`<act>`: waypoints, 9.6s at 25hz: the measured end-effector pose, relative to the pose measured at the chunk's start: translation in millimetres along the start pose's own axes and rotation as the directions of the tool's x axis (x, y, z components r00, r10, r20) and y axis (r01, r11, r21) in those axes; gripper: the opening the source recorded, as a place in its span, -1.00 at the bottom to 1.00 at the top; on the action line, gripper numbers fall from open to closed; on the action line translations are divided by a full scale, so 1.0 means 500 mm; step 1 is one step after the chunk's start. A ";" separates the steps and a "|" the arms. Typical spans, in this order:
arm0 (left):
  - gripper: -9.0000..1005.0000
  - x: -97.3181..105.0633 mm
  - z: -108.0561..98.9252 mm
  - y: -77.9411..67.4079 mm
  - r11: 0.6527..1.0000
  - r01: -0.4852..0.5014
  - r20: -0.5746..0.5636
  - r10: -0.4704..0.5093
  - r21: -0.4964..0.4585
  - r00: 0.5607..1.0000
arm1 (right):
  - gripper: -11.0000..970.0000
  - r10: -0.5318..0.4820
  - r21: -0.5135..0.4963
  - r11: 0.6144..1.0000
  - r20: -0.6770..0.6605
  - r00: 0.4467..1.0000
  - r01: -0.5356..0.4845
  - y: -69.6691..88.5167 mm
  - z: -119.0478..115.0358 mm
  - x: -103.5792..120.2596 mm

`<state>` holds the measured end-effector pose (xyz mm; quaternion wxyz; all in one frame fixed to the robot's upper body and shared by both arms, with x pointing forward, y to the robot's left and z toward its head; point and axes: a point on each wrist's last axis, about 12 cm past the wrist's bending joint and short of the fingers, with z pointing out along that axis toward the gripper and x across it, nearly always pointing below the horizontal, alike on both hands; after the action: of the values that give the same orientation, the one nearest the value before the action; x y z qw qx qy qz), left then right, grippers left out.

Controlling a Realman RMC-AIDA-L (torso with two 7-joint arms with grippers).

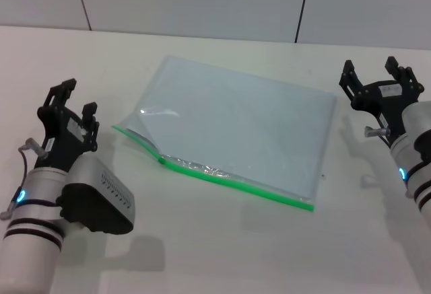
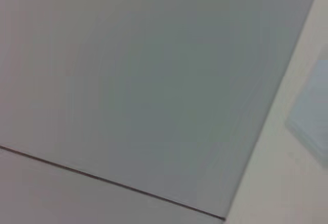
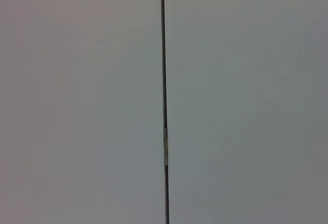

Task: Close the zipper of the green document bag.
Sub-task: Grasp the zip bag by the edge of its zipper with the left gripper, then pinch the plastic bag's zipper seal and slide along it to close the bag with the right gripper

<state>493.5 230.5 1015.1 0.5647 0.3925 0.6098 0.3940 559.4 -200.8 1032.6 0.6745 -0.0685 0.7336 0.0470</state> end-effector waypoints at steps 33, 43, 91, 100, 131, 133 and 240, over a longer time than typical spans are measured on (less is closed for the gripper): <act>0.16 -0.004 0.025 -0.043 0.978 0.003 -0.065 0.011 0.207 0.998 | 0.63 0.004 0.009 1.000 -0.003 1.000 -0.004 -0.003 0.000 0.001; 0.16 -0.010 0.039 -0.041 0.977 -0.028 -0.044 0.038 0.211 0.998 | 0.63 0.005 0.008 1.000 -0.002 1.000 -0.005 -0.002 0.000 0.001; 0.11 -0.058 0.059 -0.058 0.926 -0.236 0.131 0.205 0.296 0.970 | 0.63 0.004 0.001 1.000 0.003 1.000 -0.004 0.003 0.000 -0.001; 0.11 -0.066 0.057 -0.059 0.916 -0.276 0.162 0.237 0.291 0.958 | 0.63 0.002 0.000 1.000 0.004 1.000 -0.002 0.003 0.000 -0.002; -0.64 -0.077 0.058 -0.055 0.908 -0.333 0.201 0.287 0.254 0.937 | 0.63 0.006 0.001 1.000 0.006 1.000 -0.006 0.003 -0.002 -0.001; -0.67 -0.076 0.058 -0.054 0.909 -0.336 0.199 0.292 0.246 0.936 | 0.63 0.006 -0.002 1.000 0.004 1.000 -0.006 0.004 -0.002 -0.001; -0.87 -0.122 0.051 -0.024 0.958 -0.275 0.357 0.231 0.077 0.905 | -0.07 -0.316 -0.648 0.690 0.131 0.940 0.323 0.243 -0.015 -0.051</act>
<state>521.8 170.6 1025.8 0.5806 0.5659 0.4689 0.3504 534.3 -81.0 1055.7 0.6074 -0.4286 0.6426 0.1855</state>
